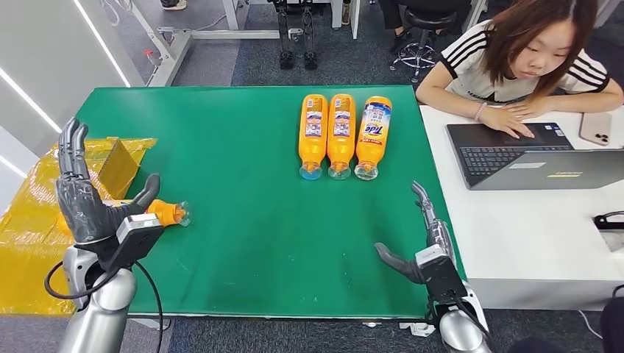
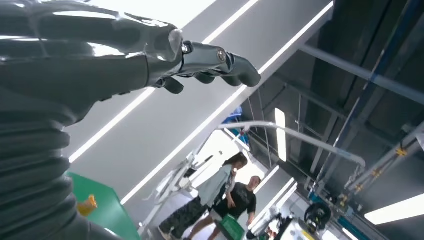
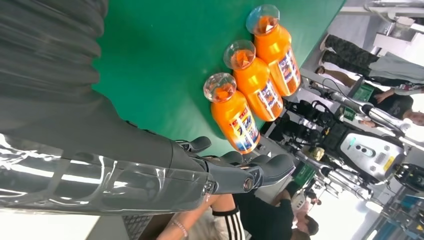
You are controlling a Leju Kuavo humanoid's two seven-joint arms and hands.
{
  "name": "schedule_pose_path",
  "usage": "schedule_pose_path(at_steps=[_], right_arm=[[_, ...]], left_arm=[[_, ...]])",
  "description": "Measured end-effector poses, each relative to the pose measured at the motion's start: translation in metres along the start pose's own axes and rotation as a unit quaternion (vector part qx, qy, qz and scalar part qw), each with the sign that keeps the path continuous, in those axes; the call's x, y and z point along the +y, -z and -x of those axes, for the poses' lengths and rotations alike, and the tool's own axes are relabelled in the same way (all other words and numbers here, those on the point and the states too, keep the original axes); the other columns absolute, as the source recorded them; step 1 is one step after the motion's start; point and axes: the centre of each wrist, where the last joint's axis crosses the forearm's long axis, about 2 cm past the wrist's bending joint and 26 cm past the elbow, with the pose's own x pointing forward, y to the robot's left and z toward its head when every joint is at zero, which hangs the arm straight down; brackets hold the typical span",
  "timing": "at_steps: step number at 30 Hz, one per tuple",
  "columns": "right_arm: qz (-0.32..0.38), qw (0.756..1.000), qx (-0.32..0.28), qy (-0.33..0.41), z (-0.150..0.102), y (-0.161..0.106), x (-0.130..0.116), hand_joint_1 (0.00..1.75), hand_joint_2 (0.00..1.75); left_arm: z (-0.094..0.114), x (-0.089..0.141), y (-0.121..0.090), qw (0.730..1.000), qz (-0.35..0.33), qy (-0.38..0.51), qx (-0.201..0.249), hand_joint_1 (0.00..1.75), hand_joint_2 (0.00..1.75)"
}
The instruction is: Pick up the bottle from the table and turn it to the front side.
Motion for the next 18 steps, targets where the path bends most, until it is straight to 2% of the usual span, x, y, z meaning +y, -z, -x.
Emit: schedule_pose_path(at_steps=[2,4,6,9,15,18], right_arm=[[0.001,1.000,0.001,0.003,0.001,0.000,0.001,0.00,1.75],[0.008,1.000,-0.004,0.010,0.001,-0.001,0.001,0.00,1.75],[0.016,1.000,-0.014,0.022,0.001,-0.001,0.002,0.00,1.75],[0.020,0.998,-0.034,0.041,-0.002,-0.001,0.008,0.00,1.75],[0.037,0.995,-0.050,0.074,-0.019,-0.016,0.031,0.00,1.75],[0.043,0.995,-0.054,0.076,-0.032,-0.028,0.044,0.00,1.75]], left_arm=[[-0.003,0.002,0.002,0.999,-0.012,-0.041,0.021,0.00,1.75],[-0.008,-0.002,0.005,0.985,-0.002,-0.159,0.073,0.00,1.75],[-0.020,-0.012,0.006,0.941,0.042,-0.316,0.117,0.00,1.75],[-0.050,-0.033,0.004,0.861,0.121,-0.480,0.118,0.00,1.75],[-0.087,-0.057,-0.006,0.795,0.138,-0.577,0.124,0.00,1.75],[-0.099,-0.060,-0.018,0.782,0.139,-0.591,0.139,0.00,1.75]])
